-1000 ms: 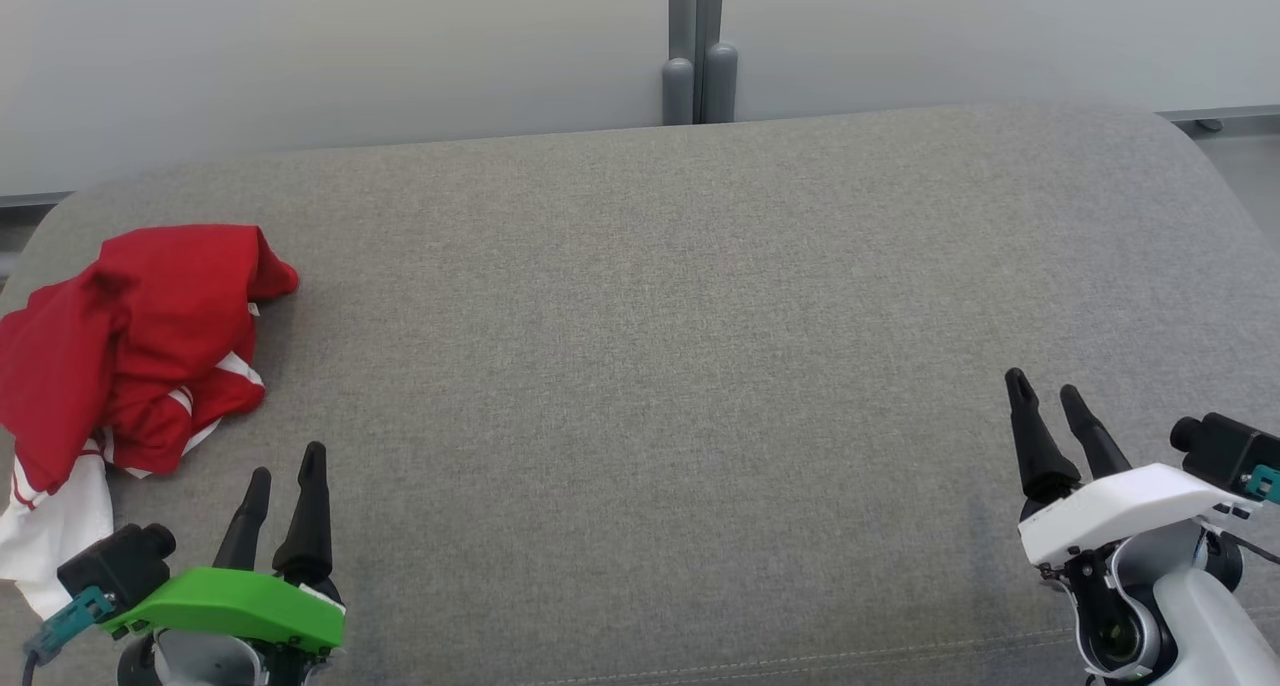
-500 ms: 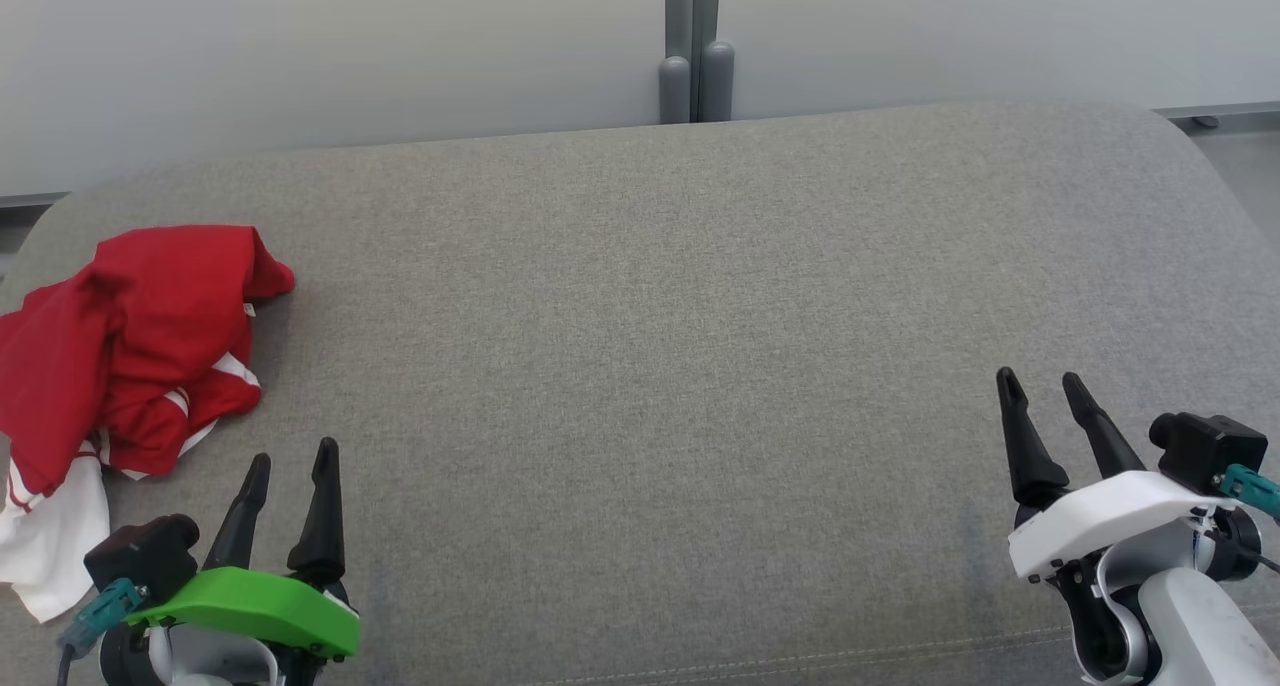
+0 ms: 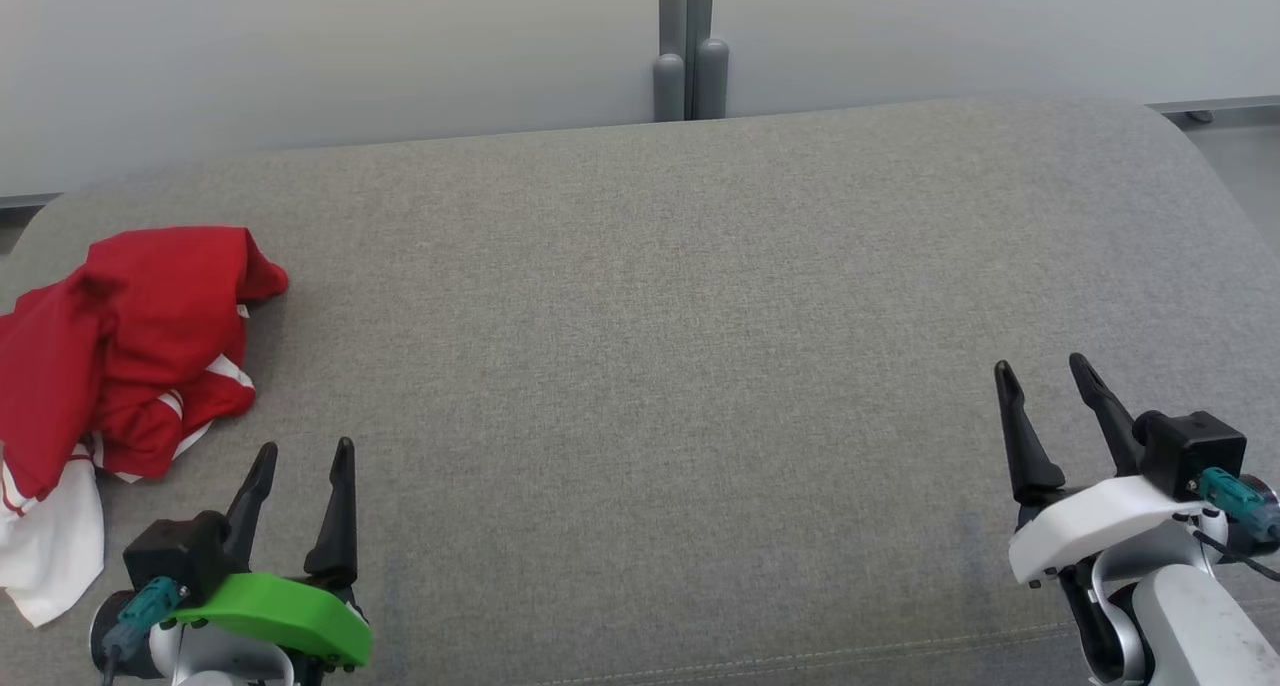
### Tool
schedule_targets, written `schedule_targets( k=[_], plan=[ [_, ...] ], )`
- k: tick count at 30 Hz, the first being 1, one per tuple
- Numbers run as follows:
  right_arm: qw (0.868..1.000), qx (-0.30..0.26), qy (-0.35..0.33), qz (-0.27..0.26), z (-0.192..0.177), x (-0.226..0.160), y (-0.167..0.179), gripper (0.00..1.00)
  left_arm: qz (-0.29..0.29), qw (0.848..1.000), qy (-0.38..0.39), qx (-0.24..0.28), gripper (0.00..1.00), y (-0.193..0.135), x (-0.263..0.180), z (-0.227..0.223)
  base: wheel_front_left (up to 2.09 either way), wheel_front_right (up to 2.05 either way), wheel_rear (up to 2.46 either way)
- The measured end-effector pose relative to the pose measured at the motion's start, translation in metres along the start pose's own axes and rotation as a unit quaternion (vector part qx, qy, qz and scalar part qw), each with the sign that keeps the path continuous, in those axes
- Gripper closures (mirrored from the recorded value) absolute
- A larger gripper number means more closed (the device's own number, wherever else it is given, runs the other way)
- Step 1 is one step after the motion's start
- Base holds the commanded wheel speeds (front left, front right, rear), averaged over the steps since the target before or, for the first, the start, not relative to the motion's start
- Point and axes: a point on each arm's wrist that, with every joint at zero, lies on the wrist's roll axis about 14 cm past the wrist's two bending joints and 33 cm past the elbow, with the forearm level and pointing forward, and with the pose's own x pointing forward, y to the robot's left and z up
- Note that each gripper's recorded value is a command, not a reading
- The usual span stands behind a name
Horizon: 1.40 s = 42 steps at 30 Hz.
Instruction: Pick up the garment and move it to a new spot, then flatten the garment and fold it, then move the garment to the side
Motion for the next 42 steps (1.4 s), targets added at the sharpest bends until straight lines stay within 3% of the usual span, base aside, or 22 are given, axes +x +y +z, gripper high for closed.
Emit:
schedule_targets(
  k=[10, 24, 31, 37, 42],
  plan=[
    [0.997, -0.066, -0.025, 0.011, 0.009, -0.002, 0.003, 0.0, -0.02, 0.998, -0.009, 0.064, 0.0, -0.007, 0.001, 0.002, 0.0, 0.0, 0.0],
    [0.997, -0.072, -0.022, 0.012, 0.007, -0.004, -0.001, 0.0, -0.023, 0.998, -0.005, 0.064, 0.0, -0.009, 0.0, -0.001, 0.0, 0.0, 0.0],
    [0.993, -0.081, -0.022, 0.078, 0.004, 0.005, 0.033, 0.0, 0.001, 0.998, -0.023, 0.062, 0.0, 0.005, -0.004, 0.011, 0.0, 0.0, 0.0],
    [0.98, -0.078, -0.036, 0.178, 0.009, 0.02, 0.094, 0.0, 0.065, 0.995, -0.043, 0.062, 0.0, 0.044, -0.024, 0.026, 0.0, 0.0, 0.0],
    [0.972, -0.076, -0.037, 0.218, 0.008, 0.029, 0.122, 0.0, 0.111, 0.991, -0.045, 0.061, 0.0, 0.07, -0.048, 0.027, 0.0, 0.0, 0.0]
  ],
)
